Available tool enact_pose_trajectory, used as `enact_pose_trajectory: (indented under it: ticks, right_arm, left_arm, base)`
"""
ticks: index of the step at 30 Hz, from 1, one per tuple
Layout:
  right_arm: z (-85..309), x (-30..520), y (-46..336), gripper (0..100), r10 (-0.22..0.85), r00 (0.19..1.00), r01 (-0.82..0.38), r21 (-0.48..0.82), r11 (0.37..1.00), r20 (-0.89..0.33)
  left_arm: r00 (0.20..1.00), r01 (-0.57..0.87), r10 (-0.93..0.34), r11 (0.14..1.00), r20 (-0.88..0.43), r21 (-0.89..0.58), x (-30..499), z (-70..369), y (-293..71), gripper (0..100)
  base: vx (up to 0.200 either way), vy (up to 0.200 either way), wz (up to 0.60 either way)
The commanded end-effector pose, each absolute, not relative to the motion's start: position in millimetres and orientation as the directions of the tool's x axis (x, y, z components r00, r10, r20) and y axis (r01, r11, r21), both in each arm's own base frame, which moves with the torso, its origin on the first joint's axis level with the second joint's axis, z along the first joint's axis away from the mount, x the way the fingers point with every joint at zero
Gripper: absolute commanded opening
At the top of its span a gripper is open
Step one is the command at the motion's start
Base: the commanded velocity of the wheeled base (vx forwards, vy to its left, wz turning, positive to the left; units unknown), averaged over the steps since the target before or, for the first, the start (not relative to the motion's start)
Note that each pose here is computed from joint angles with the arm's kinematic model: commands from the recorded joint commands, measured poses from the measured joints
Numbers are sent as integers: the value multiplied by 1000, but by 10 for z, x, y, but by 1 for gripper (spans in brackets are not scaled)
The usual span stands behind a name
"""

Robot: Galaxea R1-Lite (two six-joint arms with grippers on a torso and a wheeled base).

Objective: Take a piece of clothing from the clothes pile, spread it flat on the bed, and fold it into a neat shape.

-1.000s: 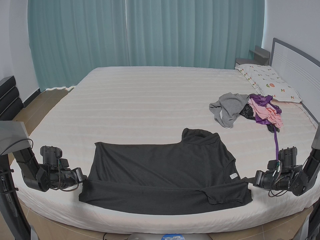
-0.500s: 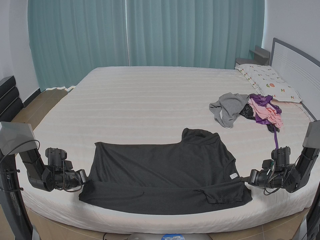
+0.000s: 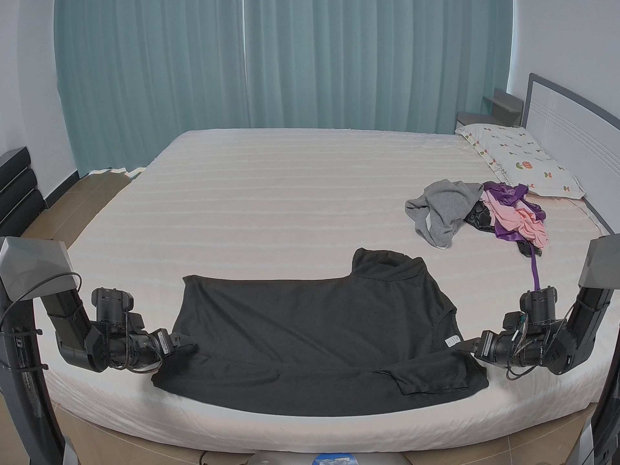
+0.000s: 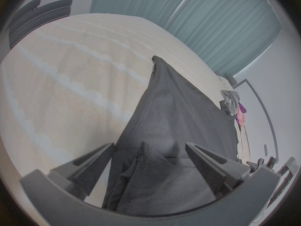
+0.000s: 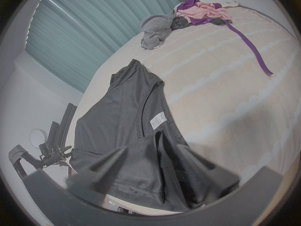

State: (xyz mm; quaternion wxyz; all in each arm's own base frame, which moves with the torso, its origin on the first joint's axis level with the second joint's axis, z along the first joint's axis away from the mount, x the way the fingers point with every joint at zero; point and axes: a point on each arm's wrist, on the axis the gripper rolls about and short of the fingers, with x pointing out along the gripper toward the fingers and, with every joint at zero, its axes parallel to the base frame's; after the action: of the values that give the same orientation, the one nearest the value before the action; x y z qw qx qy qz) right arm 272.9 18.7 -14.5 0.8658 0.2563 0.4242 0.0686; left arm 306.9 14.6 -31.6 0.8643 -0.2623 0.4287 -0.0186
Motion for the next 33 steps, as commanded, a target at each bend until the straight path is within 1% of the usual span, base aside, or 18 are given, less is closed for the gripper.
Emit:
enact_pose_trajectory:
  ticks: [1, 5, 11, 17, 23, 27, 33]
  right_arm:
    - [-115, 2742, 187, 100, 337, 641, 93, 506, 857, -690]
    - [-49, 2739, 162, 100, 332, 661, 91, 511, 855, -673]
    - [-14, 2744, 162, 100, 329, 671, 128, 541, 832, -665]
    - [30, 2720, 157, 100, 330, 678, 127, 546, 828, -657]
    - [18, 2713, 157, 100, 330, 674, 130, 545, 828, -661]
    - [17, 2711, 161, 100, 331, 672, 130, 545, 828, -662]
    - [19, 2707, 165, 100, 330, 672, 129, 544, 829, -663]
  left_arm:
    - [632, -202, -255, 857, -732, -473, 3065, -311, 149, 100]
    - [642, -211, -256, 847, -723, -488, 3074, -279, 177, 100]
    - [665, -224, -252, 831, -703, -510, 3097, -207, 215, 100]
    - [673, -250, -250, 809, -696, -532, 3099, -174, 216, 100]
    - [668, -251, -253, 809, -700, -532, 3076, -176, 209, 100]
    - [668, -252, -251, 809, -700, -531, 3077, -176, 209, 100]
    - [704, -239, -245, 802, -667, -547, 3071, -11, 227, 100]
  base:
    - [0, 0, 0]
    - [0, 0, 0]
    - [0, 0, 0]
    - [0, 0, 0]
    - [200, 0, 0]
    - [0, 0, 0]
    - [0, 0, 0]
